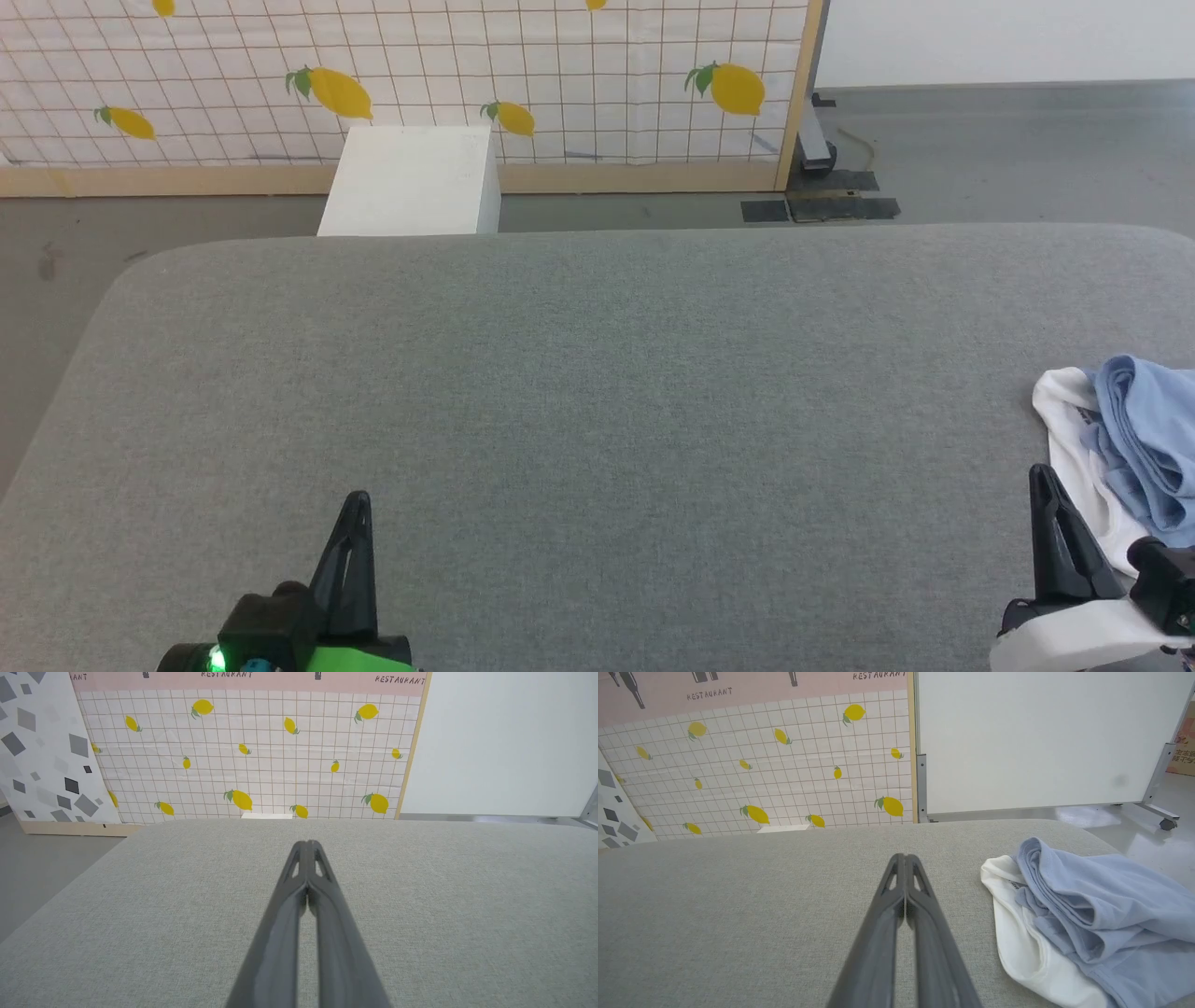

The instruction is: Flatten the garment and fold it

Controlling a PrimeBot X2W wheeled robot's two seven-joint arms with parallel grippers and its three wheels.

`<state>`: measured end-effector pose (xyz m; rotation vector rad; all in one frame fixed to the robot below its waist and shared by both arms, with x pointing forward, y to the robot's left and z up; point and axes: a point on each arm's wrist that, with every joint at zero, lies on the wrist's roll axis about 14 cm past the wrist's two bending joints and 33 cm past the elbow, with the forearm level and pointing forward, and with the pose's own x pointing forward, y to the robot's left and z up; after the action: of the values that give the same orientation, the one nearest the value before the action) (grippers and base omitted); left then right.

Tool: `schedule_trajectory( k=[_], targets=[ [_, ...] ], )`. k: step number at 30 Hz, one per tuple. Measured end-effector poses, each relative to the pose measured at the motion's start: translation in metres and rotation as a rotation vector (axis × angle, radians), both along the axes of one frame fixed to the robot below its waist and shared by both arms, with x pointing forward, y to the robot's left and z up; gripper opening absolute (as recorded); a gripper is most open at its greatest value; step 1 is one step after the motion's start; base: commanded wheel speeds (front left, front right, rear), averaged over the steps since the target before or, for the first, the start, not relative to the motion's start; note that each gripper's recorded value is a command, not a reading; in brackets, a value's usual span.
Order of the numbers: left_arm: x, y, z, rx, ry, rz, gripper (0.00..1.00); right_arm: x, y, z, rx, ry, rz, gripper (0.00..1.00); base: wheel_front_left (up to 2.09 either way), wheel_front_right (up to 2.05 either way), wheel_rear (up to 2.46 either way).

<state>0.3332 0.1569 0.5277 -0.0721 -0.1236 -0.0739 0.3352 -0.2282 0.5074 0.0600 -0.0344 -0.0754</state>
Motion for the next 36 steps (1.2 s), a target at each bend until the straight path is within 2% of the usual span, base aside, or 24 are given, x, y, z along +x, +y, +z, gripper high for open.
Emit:
schedule_trajectory(
  k=[36],
  targets=[
    [0.008, 0.006, -0.005, 0.035, 0.045, 0.02, 0.0, 0.008, 0.019, -0.001, -0.021, 0.03, 0.058, 0.0, 0.0, 0.0, 0.0]
  ],
)
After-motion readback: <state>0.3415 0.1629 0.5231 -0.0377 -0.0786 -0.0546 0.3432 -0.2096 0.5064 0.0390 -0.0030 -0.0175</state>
